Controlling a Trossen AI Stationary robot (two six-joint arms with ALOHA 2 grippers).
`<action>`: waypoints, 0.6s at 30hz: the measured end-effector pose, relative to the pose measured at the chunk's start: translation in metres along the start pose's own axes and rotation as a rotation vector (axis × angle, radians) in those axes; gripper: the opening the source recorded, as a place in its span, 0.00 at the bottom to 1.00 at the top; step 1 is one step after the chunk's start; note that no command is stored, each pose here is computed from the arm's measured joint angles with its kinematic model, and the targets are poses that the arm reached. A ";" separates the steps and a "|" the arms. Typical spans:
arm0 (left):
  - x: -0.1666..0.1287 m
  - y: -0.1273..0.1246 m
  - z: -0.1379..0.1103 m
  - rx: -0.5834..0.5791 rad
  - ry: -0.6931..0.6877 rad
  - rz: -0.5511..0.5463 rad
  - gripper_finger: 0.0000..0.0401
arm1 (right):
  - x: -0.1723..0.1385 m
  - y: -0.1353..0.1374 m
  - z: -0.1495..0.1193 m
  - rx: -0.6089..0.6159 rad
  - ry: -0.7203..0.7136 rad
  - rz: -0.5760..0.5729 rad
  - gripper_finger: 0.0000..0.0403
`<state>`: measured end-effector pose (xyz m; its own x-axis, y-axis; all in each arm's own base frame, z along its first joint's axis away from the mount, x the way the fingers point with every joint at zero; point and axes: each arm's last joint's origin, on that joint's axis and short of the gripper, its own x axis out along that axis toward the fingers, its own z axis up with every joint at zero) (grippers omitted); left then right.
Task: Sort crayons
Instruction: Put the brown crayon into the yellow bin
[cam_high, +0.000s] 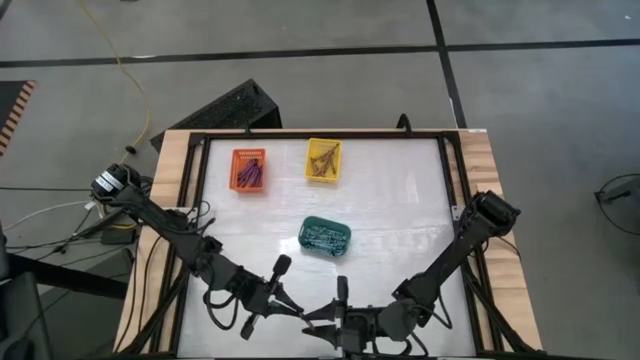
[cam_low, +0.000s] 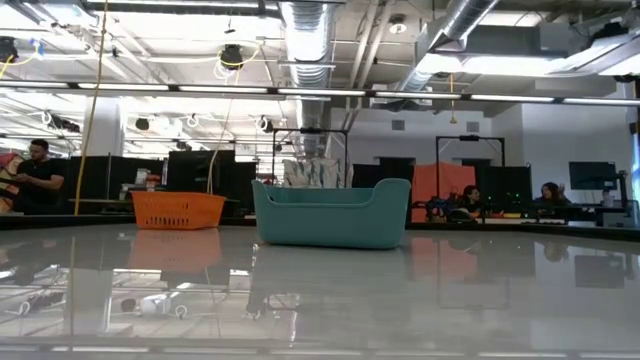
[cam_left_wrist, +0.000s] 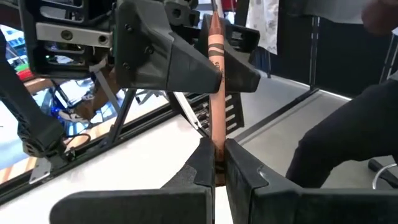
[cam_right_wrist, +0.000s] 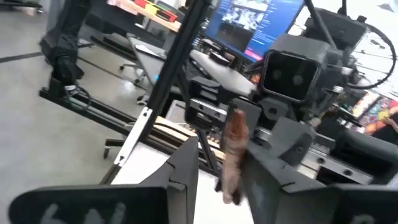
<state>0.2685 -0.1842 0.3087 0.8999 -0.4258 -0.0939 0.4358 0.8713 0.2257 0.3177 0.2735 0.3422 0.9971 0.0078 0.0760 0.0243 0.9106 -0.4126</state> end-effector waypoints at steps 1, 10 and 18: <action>0.000 0.000 0.000 0.001 0.002 0.007 0.00 | 0.000 0.000 0.000 -0.001 -0.004 0.007 0.29; 0.000 0.000 -0.001 0.004 0.008 0.009 0.00 | 0.002 -0.001 -0.001 -0.026 -0.016 0.031 0.12; 0.000 0.000 -0.001 0.006 0.012 0.023 0.00 | 0.002 -0.001 -0.001 -0.035 -0.015 0.033 0.02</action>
<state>0.2687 -0.1836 0.3081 0.9099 -0.4026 -0.1002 0.4148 0.8793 0.2338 0.3200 0.2720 0.3419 0.9962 0.0438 0.0751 -0.0057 0.8947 -0.4465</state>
